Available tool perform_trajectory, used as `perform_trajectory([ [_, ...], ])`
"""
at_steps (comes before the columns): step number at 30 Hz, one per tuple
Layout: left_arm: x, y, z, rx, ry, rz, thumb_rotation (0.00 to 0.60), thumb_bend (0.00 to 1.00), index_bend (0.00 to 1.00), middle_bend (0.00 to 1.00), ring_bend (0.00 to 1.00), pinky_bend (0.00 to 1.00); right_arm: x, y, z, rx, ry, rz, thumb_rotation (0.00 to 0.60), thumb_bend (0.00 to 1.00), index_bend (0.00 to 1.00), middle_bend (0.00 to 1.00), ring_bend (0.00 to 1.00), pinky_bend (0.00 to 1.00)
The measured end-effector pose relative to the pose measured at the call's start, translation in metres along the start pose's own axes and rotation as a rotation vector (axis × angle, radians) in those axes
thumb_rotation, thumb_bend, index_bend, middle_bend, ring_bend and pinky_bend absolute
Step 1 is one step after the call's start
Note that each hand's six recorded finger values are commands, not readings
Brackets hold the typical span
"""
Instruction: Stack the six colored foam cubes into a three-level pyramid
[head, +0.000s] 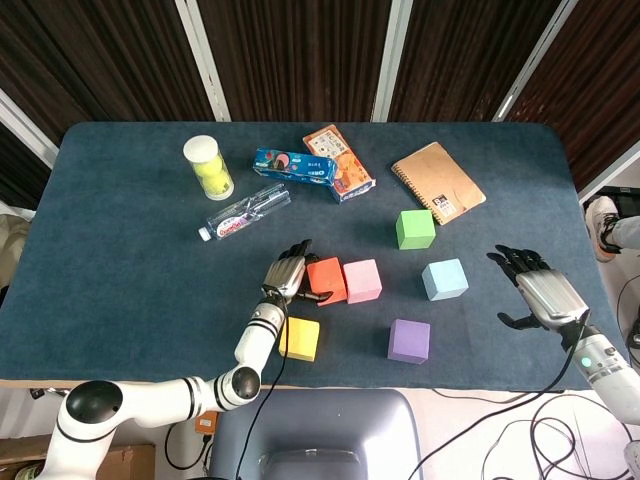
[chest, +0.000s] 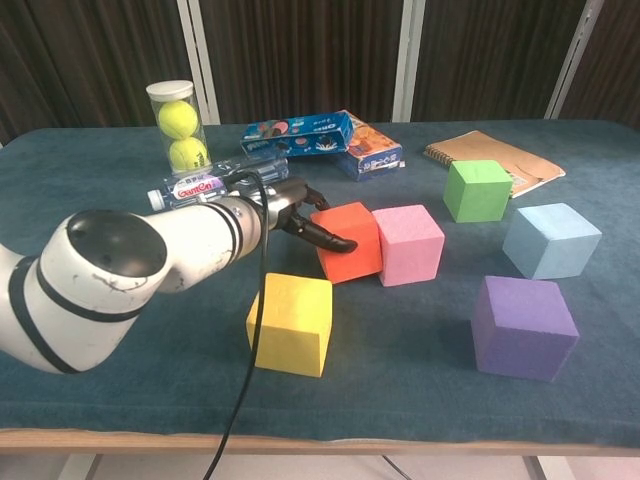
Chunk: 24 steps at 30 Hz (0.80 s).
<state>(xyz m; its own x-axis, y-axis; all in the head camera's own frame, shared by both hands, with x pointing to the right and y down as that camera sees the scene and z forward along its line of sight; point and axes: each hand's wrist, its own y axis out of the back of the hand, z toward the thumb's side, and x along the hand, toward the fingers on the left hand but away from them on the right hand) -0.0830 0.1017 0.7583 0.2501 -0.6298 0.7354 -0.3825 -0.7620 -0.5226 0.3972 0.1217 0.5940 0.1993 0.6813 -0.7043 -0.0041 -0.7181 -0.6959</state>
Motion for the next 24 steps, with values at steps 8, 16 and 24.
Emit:
perform_trajectory([
  [8,-0.0006,0.0002,-0.0035,0.066,-0.015,-0.018,0.415,0.13,0.27,0.03,0.00,0.11,0.0004,0.0010,-0.0011,-0.005,-0.005,0.000,0.600,0.19,0.00,0.00,0.00,0.00],
  [16,-0.0022,0.0025,-0.0065,0.146,-0.040,-0.016,0.513,0.13,0.27,0.03,0.00,0.11,0.0029,0.0035,-0.0005,-0.007,-0.006,-0.005,0.600,0.19,0.00,0.00,0.00,0.00],
  [24,-0.0023,0.0076,-0.0097,0.162,-0.049,-0.001,0.554,0.14,0.28,0.03,0.00,0.11,0.0033,0.0045,-0.0006,-0.009,-0.010,-0.005,0.600,0.19,0.00,0.00,0.00,0.00],
])
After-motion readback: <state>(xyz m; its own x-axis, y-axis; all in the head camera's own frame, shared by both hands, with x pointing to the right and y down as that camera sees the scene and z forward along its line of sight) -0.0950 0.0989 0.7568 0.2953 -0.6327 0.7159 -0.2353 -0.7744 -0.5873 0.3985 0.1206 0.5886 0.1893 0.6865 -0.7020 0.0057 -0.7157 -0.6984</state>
